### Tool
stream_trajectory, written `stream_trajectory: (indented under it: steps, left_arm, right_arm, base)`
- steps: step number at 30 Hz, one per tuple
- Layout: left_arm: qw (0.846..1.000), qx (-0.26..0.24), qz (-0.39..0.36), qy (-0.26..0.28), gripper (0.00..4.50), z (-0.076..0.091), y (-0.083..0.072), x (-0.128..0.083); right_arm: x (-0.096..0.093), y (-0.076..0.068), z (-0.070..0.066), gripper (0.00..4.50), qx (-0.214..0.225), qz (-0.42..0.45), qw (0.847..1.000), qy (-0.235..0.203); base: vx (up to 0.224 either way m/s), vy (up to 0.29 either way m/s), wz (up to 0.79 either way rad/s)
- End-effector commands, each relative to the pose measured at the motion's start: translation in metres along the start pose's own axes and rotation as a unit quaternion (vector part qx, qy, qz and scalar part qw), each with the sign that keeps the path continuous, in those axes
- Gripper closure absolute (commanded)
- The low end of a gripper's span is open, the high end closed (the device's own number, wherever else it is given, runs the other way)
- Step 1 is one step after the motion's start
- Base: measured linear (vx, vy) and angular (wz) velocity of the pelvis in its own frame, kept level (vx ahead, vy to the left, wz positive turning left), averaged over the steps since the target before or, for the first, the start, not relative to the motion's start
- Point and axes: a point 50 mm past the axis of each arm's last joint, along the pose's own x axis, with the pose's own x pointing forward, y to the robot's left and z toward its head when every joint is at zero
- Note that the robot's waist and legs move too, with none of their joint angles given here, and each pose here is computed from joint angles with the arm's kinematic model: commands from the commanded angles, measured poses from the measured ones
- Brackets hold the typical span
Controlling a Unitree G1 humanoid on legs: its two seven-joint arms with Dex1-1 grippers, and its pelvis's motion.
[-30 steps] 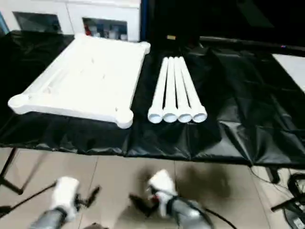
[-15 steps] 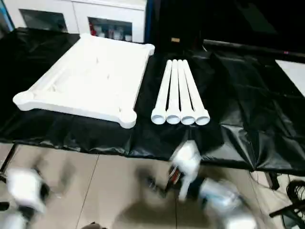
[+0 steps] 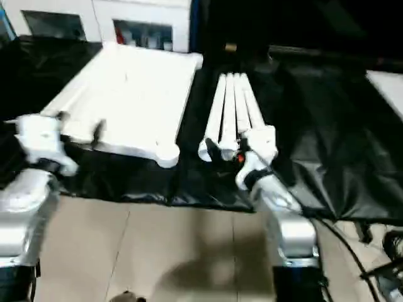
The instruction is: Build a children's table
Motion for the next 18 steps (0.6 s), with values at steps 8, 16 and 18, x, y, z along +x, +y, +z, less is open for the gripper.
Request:
stream_trajectory:
  steps: [8, 16, 18]
  left_arm:
    - [1.0, 0.005, -0.004, 0.025, 0.06, -0.007, -0.007, 0.009]
    - [0.999, -0.006, 0.025, 0.038, 0.06, -0.012, 0.002, 0.005]
    - [0.999, -0.005, 0.021, 0.037, 0.06, -0.014, 0.0, 0.007]
  right_arm:
    - [0.017, 0.012, 0.003, 0.0, -0.035, 0.037, 0.999, -0.015]
    - [0.021, 0.025, -0.004, 0.0, -0.035, 0.062, 0.997, -0.015]
    - [0.021, 0.024, -0.005, 0.0, -0.034, 0.055, 0.998, -0.014]
  base:
    - [-0.002, -0.019, 0.4]
    - [0.14, 0.015, 0.65]
    - [0.114, -0.062, 0.66]
